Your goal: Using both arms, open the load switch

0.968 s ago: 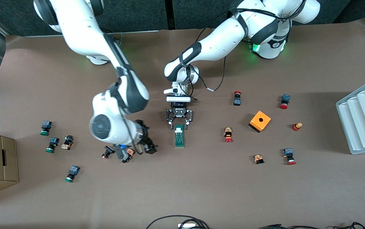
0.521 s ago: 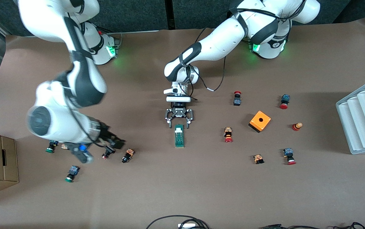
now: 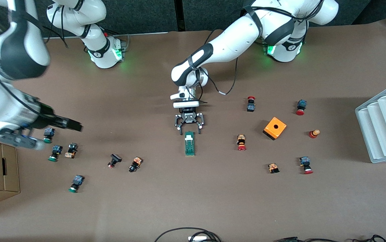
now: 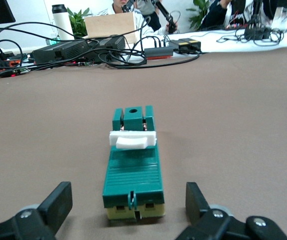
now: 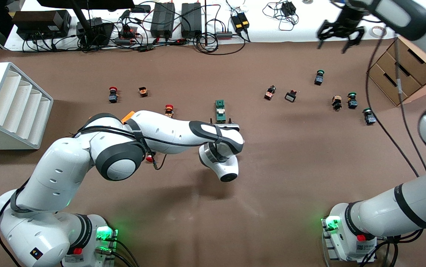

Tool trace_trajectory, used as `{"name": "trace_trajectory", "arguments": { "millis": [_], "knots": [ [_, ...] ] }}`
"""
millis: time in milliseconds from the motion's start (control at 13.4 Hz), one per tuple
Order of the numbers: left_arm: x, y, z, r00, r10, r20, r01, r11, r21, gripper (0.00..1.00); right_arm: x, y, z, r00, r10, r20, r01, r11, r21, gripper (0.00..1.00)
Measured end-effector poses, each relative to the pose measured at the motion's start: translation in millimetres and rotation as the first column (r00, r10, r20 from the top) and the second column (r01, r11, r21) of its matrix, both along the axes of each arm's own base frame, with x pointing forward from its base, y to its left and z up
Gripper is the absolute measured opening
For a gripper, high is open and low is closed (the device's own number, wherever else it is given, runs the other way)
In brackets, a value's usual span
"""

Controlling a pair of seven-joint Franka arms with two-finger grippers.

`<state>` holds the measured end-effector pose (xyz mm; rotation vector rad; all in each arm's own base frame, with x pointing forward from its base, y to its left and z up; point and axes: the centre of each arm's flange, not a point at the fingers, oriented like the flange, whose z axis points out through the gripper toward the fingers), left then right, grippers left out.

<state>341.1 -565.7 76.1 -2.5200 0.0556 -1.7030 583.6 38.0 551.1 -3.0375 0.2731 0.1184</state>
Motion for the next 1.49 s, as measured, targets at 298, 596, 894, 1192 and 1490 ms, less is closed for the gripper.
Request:
{"name": "trace_trajectory", "arguments": {
  "millis": [298, 596, 894, 1192, 1490],
  "knots": [
    [-3.7, -6.6, 25.1, 0.996, 0.024, -0.085, -0.012, 0.99, 0.138, 1.0, -23.5, -60.3, 24.6, 0.981, 0.186, 0.051, -0.184, 0.982, -0.039, 1.0],
    [-3.6, -12.4, 49.3, 0.987, 0.044, -0.154, -0.007, 0.973, 0.229, 1.0, -25.8, -65.4, 28.9, 0.97, 0.238, 0.053, -0.234, 0.97, -0.072, 1.0],
    [3.1, -26.7, 94.1, 0.954, 0.071, -0.291, 0.038, 0.935, 0.352, 1.0, -24.6, -62.4, 28.5, 0.968, 0.246, 0.055, -0.241, 0.967, -0.079, 1.0],
    [17.8, -35.6, 144.4, 0.906, 0.072, -0.416, 0.124, 0.896, 0.426, 1.0, -24.6, -65.9, 32.2, 0.966, 0.252, 0.053, -0.245, 0.963, -0.116, 1.0],
    [48.7, -20.5, 192.5, 0.83, 0.076, -0.553, 0.234, 0.852, 0.469, 1.0, -24.3, -65.8, 32.5, 0.966, 0.253, 0.055, -0.245, 0.962, -0.117, 1.0]
  ]
}}
